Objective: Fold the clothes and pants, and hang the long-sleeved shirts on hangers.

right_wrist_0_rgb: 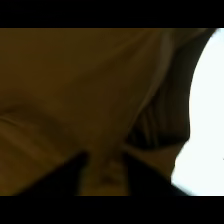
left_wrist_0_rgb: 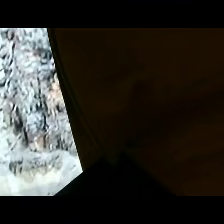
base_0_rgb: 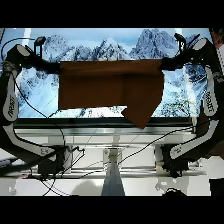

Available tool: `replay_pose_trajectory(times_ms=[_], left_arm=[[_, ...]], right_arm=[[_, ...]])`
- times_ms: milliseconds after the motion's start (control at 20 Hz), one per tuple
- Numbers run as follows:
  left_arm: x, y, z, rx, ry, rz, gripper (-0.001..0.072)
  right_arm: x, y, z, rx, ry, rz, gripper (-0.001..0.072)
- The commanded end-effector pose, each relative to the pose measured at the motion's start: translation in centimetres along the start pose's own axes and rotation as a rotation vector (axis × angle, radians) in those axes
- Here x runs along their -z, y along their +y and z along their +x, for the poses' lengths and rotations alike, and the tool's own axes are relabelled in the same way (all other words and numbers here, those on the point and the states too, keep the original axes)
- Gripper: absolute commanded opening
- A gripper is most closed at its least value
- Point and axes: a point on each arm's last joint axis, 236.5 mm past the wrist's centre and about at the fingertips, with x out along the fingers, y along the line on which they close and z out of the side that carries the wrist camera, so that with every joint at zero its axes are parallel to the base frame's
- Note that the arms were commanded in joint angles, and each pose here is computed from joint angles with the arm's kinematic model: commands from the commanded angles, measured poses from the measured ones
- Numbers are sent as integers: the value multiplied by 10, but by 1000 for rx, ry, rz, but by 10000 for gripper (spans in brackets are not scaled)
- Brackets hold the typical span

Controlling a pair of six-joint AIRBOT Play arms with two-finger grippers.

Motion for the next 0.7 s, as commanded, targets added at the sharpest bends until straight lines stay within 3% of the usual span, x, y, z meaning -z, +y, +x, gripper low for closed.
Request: replay_pose_trajectory(times_ms=[0, 50, 200, 250, 300, 500, 650], left_arm=[[37, 7, -2, -34, 158, -52, 463], [41, 4, -3, -26, 173, -60, 702], [46, 1, -20, -25, 192, -54, 665], [41, 4, -34, -46, 163, -49, 603], [35, 7, -51, -73, 123, -41, 593], [37, 10, -135, -129, -11, -64, 587], [81, 22, -161, -165, -66, -156, 587]], right_arm=[[18, -1, -1, 6, 78, 33, 686], [18, -1, -2, 10, 76, 38, 686], [25, -8, -16, 66, 98, 5, 655], [30, -13, -24, 97, 115, -13, 575], [34, -16, -32, 120, 126, -28, 543], [53, -18, -60, 111, 108, 1, 543], [118, -27, -59, 80, 172, 59, 543]])
